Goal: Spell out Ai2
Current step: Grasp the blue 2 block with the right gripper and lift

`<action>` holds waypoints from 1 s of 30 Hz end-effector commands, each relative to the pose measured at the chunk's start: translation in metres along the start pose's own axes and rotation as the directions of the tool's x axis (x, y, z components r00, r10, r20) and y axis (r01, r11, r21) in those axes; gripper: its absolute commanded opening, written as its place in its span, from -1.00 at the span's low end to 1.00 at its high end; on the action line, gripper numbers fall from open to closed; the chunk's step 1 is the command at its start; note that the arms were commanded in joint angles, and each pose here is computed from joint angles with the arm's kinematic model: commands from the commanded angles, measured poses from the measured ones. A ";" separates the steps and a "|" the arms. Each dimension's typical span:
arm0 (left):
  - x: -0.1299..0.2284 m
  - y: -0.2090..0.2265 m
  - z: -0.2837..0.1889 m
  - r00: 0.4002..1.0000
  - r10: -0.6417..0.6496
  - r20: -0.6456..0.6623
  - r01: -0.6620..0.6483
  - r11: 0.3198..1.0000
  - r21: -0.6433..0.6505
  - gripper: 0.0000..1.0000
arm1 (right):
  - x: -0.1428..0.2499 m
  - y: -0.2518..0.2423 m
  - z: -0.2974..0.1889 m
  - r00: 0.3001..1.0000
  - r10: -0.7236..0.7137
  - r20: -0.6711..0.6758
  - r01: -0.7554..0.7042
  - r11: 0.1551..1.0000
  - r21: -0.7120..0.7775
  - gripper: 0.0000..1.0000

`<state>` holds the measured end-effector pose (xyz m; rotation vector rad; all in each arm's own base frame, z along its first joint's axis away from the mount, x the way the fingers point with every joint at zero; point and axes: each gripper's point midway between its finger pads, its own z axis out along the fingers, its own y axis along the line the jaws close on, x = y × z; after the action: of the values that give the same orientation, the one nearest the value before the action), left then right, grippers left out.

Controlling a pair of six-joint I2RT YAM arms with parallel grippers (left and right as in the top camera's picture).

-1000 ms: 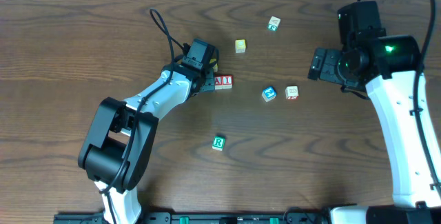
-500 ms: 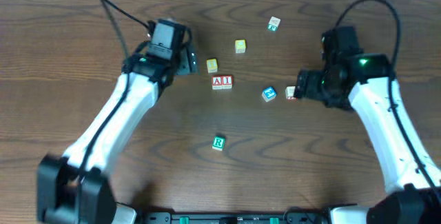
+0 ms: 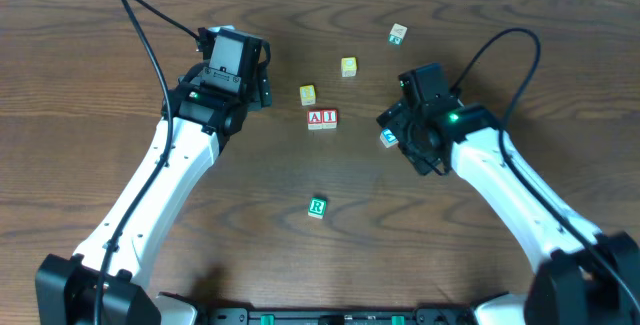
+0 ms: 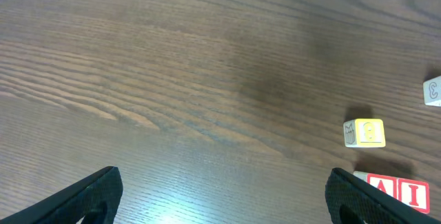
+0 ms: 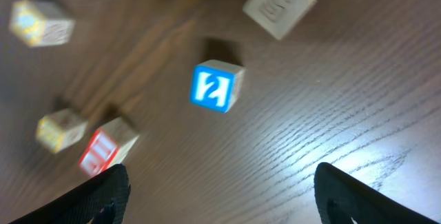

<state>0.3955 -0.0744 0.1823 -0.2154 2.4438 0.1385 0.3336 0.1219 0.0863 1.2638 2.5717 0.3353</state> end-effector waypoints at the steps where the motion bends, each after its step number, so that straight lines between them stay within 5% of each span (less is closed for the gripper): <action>1: -0.005 0.006 -0.003 1.000 0.014 0.017 -0.014 1.000 -0.026 0.91 | 0.000 -0.015 0.023 0.993 0.113 0.014 -0.114 0.990 0.088 0.71; 9: -0.005 0.006 -0.003 1.000 0.018 0.017 -0.018 0.999 -0.026 0.91 | 0.006 -0.011 0.060 0.989 0.148 -0.026 -0.144 0.984 0.107 0.70; 21: -0.005 0.006 -0.003 1.000 0.018 0.017 -0.018 0.999 -0.027 0.91 | -0.002 -0.010 0.073 0.989 0.146 0.011 -0.147 0.984 0.102 0.32; 30: -0.005 0.006 -0.003 1.000 0.018 0.017 -0.018 0.999 -0.027 0.91 | -0.021 -0.003 0.076 0.987 0.155 0.032 -0.157 0.986 0.056 0.26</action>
<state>0.3956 -0.0725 0.1828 -0.2006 2.4421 0.1585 0.3660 0.1214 0.0205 1.4833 2.4961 0.3111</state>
